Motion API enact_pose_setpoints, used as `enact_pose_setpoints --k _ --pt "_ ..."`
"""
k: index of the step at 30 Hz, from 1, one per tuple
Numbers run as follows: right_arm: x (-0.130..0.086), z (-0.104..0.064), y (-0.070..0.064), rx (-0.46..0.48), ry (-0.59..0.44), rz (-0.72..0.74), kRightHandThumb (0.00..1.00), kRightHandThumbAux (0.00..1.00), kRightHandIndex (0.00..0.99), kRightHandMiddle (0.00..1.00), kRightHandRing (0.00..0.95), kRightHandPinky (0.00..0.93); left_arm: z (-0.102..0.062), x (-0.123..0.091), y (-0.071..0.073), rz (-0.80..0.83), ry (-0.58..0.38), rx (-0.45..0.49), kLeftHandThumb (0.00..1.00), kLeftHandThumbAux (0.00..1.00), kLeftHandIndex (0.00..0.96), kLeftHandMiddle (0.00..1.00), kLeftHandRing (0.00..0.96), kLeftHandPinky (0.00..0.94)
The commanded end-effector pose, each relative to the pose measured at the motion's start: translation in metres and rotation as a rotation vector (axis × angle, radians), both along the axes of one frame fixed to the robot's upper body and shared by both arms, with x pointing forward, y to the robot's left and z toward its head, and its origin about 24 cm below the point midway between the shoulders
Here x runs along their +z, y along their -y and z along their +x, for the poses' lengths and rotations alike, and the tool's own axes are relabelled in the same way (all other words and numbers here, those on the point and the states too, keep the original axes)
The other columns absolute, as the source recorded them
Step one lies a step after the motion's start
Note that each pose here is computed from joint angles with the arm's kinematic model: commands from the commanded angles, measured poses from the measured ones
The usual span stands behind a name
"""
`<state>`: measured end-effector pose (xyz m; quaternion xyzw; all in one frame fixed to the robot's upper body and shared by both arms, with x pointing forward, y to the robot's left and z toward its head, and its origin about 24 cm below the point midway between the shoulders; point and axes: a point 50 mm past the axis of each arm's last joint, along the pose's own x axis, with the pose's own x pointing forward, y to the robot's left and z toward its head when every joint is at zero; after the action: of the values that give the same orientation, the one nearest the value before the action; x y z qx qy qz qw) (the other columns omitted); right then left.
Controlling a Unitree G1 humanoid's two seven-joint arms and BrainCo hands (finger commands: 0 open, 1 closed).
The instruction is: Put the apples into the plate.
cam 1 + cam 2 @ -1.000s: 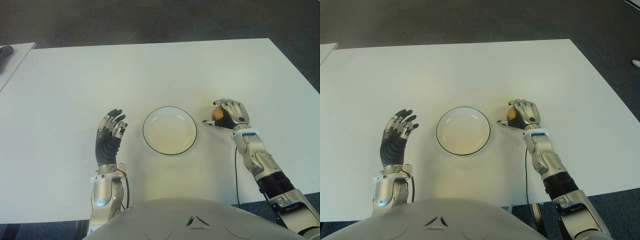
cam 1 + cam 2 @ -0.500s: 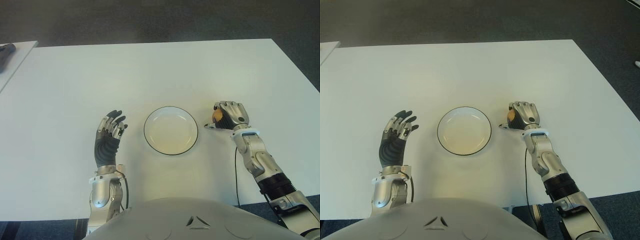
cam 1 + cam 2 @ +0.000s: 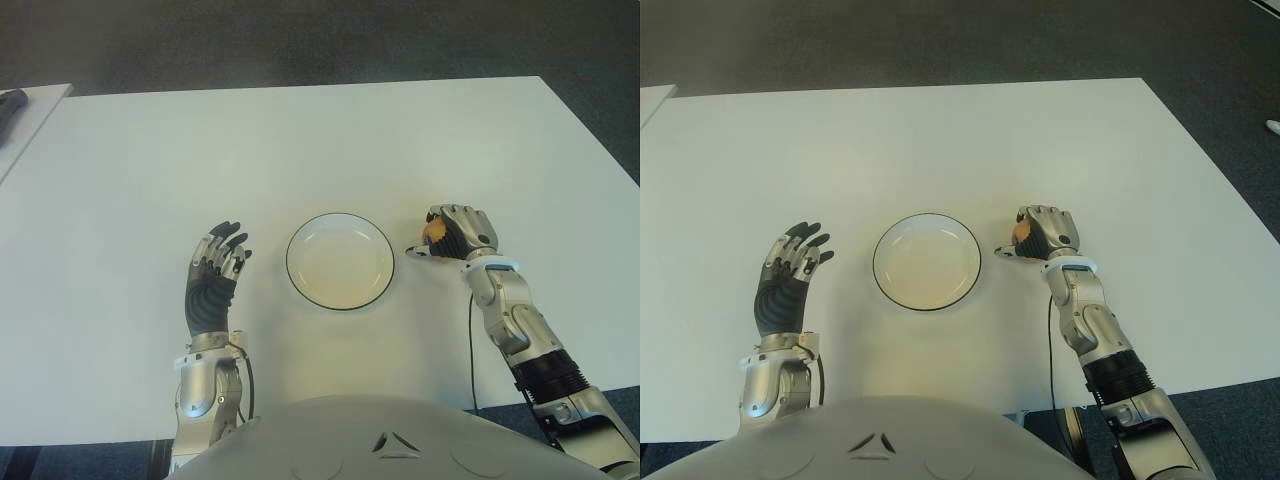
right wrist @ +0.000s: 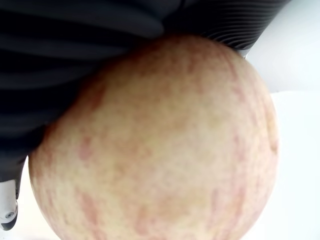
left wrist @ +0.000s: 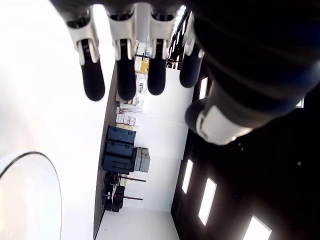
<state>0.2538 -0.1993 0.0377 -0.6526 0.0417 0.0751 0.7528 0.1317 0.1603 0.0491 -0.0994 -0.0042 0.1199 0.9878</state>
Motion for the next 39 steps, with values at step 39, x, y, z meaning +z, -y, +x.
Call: enact_pose_setpoints --k 39 --pt "0.044 0.036 0.000 0.001 0.144 0.041 0.953 0.657 0.409 0.483 0.498 0.737 0.001 -0.001 0.000 -0.007 -0.004 -0.019 0.303 0.680 0.224 0.221 0.261 0.316"
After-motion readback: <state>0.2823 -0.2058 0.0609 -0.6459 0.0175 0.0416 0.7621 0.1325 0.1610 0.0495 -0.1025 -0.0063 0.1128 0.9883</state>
